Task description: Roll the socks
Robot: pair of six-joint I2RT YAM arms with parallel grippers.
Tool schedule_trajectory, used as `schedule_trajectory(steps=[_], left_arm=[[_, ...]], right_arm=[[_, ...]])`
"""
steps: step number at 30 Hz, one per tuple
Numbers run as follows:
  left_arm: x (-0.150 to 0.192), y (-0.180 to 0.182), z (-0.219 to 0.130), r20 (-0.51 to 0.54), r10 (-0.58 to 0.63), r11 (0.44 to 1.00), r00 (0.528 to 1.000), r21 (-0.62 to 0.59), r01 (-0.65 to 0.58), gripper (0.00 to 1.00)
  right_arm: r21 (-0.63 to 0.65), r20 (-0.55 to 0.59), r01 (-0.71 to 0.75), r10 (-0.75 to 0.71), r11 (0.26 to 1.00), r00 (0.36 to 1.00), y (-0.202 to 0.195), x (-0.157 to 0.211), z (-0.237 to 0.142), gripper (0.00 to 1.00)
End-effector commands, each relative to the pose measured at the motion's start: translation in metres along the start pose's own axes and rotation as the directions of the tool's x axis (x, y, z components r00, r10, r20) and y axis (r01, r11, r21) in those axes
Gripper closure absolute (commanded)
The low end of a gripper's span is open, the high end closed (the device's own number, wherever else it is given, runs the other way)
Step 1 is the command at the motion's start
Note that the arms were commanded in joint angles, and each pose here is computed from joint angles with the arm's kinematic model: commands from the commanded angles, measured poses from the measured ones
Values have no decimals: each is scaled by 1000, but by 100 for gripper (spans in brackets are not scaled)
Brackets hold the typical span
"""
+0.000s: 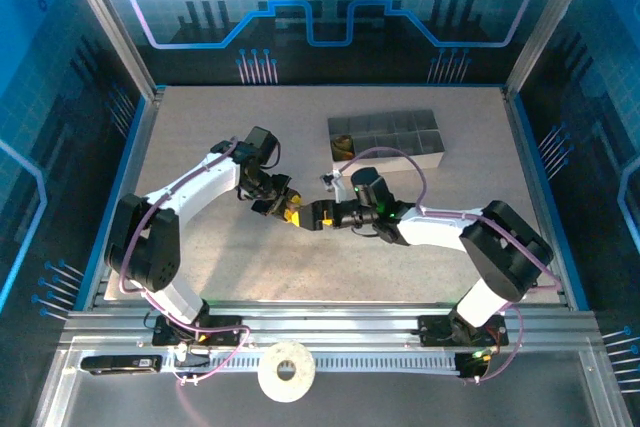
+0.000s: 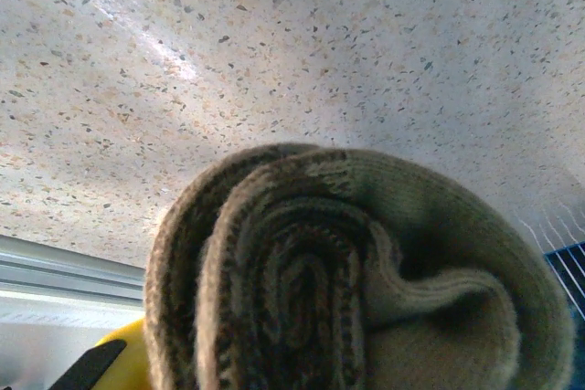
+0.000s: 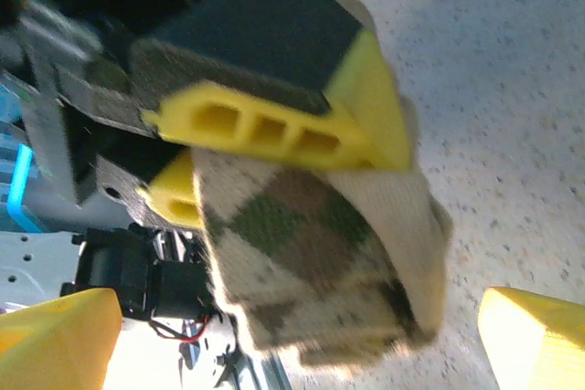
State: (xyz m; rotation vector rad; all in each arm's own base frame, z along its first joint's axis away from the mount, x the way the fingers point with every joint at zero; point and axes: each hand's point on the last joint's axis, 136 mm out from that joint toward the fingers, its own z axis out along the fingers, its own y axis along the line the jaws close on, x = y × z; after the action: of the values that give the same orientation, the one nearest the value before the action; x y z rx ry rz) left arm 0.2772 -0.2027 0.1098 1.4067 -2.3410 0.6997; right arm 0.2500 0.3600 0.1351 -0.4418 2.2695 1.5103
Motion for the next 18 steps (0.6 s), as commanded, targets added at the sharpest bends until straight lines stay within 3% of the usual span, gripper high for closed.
schedule_trajectory(steps=[1, 7, 18], left_arm=[[6, -5, -3, -39, -20, 1000, 999, 10, 20, 100], [6, -7, -1, -44, -23, 1000, 999, 13, 23, 100], [6, -8, 0, -48, -25, 999, 999, 18, 26, 100]], right_arm=[[-68, 15, 5, -4, 998, 1000, 11, -16, 6, 6], [-69, 12, -27, 28, 997, 1000, 6, -16, 13, 17], [-63, 31, -57, 59, 996, 998, 5, -25, 16, 56]])
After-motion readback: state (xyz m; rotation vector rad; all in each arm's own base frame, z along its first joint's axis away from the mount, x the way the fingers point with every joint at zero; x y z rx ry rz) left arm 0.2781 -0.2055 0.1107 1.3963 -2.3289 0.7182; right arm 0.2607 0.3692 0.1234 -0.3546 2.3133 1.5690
